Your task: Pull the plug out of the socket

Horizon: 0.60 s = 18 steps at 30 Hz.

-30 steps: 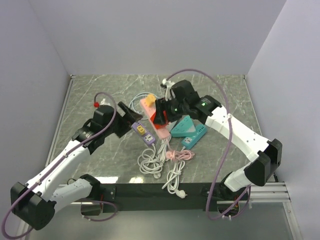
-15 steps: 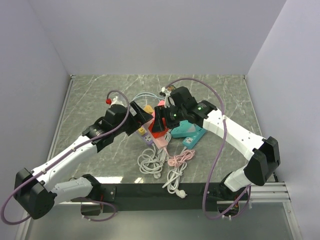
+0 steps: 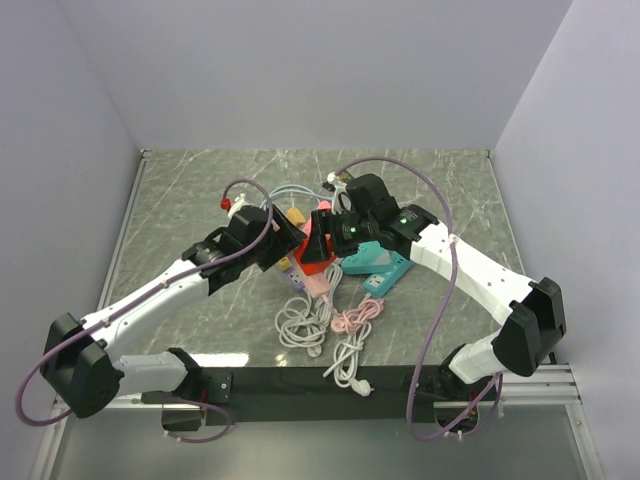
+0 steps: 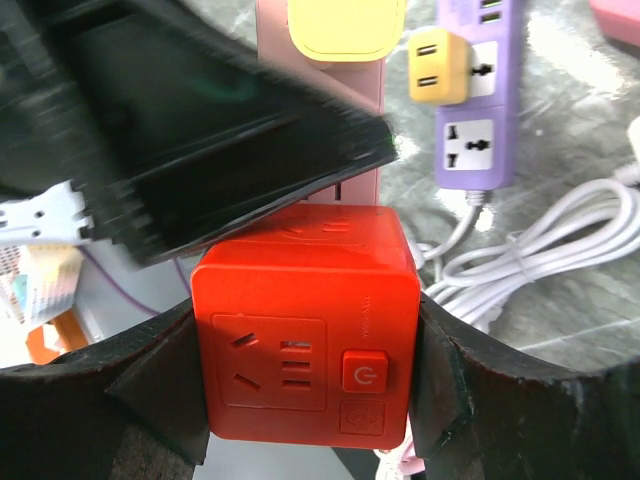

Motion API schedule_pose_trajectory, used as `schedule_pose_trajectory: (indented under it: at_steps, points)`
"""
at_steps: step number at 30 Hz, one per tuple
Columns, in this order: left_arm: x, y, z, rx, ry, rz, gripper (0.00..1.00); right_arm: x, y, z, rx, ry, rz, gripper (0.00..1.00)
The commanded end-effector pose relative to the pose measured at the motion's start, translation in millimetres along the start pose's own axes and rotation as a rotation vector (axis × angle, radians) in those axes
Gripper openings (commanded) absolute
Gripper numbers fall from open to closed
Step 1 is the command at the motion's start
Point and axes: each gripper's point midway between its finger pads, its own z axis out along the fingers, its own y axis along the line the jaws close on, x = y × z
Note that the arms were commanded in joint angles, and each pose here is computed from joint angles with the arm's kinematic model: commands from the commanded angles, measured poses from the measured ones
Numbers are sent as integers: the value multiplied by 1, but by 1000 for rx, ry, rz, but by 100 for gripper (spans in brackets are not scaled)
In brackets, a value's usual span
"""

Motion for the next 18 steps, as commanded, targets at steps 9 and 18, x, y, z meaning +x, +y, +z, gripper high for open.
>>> schedule_pose_trajectory:
  at_steps: [9, 18]
  points:
    - [-8, -22, 2, 67, -33, 8, 5, -36, 39, -29, -113, -176, -31, 0]
    - [1, 7, 4, 6, -17, 117, 0, -72, -9, -89, 17, -326, 8, 0]
